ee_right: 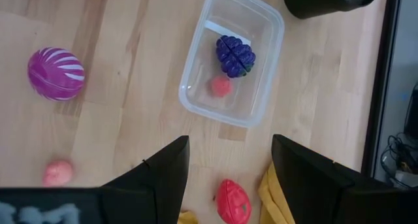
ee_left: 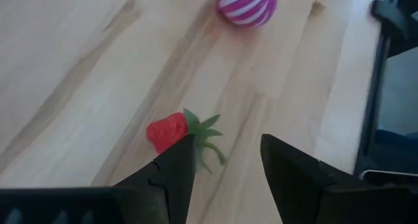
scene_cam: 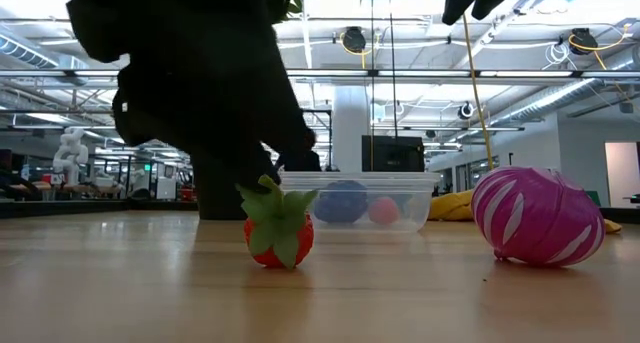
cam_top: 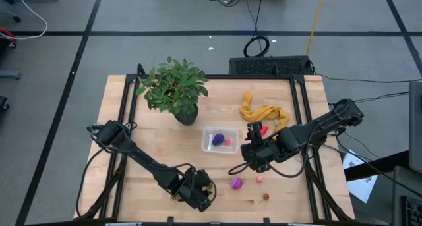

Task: Pick and placing Produce into tupperware
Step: Put the middle strawberry into the bin

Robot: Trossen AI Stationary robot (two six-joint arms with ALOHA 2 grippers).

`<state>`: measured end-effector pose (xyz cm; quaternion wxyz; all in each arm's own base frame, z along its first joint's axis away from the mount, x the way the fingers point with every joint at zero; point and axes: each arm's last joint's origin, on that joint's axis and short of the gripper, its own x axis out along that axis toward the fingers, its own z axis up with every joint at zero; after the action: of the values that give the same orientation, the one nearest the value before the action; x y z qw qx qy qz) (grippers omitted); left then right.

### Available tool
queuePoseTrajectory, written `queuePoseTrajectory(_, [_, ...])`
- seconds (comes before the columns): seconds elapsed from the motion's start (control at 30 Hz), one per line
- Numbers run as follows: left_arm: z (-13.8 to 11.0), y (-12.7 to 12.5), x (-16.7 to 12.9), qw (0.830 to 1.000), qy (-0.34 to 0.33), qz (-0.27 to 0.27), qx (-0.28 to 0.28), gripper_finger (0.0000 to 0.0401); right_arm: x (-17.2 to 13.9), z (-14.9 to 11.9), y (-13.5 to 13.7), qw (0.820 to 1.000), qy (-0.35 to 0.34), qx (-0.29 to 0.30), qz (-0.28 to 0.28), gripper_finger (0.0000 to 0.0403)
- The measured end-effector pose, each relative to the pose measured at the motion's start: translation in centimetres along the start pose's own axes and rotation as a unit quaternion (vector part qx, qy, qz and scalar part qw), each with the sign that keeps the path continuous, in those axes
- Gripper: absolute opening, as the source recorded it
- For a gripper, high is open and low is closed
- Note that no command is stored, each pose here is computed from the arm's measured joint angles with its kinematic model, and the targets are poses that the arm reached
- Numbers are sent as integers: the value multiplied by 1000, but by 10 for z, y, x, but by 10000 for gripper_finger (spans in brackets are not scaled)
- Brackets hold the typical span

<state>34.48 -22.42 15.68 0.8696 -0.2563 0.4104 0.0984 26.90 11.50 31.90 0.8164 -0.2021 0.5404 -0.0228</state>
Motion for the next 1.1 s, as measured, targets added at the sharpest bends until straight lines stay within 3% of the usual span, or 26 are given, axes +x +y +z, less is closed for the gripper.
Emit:
queuePoseTrajectory(0.7, [-6, 13, 26, 999, 24, 31, -3, 177, 0, 3, 0, 1000, -13, 4, 3, 210])
queuePoseTrajectory(0.93, [-2, -2, 18, 1000, 5, 20, 19, 177, 0, 3, 0, 1000, -14, 1, 3, 210])
queuePoseTrajectory(1.1, [5, -19, -3, 995, 0, 75, 59, 177, 0, 3, 0, 1000, -14, -1, 3, 210])
